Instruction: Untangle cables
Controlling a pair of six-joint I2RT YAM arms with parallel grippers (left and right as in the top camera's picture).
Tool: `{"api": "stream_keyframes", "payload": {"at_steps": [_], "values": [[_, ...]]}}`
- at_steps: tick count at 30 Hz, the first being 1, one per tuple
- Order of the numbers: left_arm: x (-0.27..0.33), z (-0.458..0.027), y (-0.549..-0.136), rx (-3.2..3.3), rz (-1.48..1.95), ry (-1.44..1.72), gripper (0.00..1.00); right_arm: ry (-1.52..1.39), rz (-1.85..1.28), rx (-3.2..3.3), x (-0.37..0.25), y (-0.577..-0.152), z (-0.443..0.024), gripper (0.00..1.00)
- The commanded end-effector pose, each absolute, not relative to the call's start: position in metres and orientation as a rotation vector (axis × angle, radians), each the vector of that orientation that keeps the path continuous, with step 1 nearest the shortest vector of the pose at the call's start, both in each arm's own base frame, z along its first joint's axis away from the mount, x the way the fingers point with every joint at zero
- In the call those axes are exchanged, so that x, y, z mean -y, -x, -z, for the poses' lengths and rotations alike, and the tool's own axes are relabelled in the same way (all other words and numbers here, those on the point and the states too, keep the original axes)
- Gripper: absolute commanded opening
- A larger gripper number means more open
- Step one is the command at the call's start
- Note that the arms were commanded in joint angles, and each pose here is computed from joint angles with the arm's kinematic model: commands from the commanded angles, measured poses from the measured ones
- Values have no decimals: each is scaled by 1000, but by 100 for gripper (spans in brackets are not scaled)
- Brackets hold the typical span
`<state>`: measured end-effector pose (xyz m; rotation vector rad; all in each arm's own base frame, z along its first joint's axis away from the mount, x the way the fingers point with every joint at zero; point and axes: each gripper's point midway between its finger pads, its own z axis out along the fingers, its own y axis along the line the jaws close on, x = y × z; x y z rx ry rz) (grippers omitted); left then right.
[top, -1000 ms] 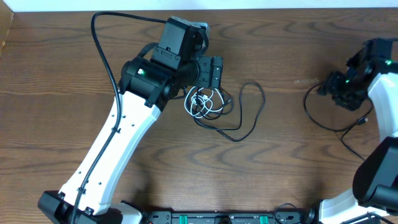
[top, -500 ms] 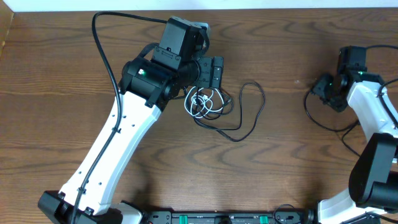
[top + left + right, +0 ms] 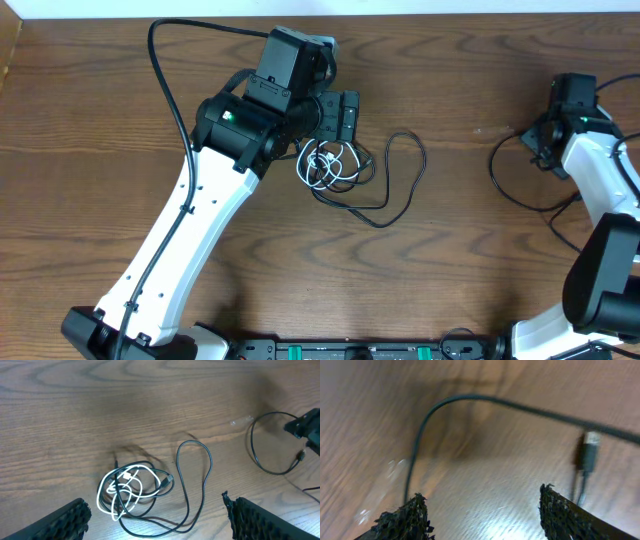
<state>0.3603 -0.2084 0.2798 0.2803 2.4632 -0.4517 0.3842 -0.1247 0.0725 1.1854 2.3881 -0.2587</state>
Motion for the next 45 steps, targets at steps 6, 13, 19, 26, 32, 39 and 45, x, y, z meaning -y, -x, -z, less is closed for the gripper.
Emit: {"api": "stream_keyframes", "payload": {"at_steps": [6, 13, 19, 26, 32, 39, 45], "values": [[206, -281, -362, -2454, 427, -297, 91, -1327, 369, -2274, 177, -368, -76, 73], [207, -282, -363, -2447, 430, -296, 91, -1090, 348, -2268, 195, -396, -94, 57], [206, -282, -363, -2450, 429, -297, 91, -1028, 437, -2164, 226, -412, -154, 40], [207, -281, -363, -2450, 429, -296, 91, -785, 241, -2247, 204, -435, -234, 45], [207, -280, -364, -2454, 428, -296, 91, -374, 118, -2432, 154, -446, -221, 75], [206, -278, -363, -2461, 425, -297, 91, -290, 207, -2641, 160, -442, -155, 84], [206, -277, -362, -2465, 423, -298, 91, -261, 185, -2821, 173, -432, -86, 83]]}}
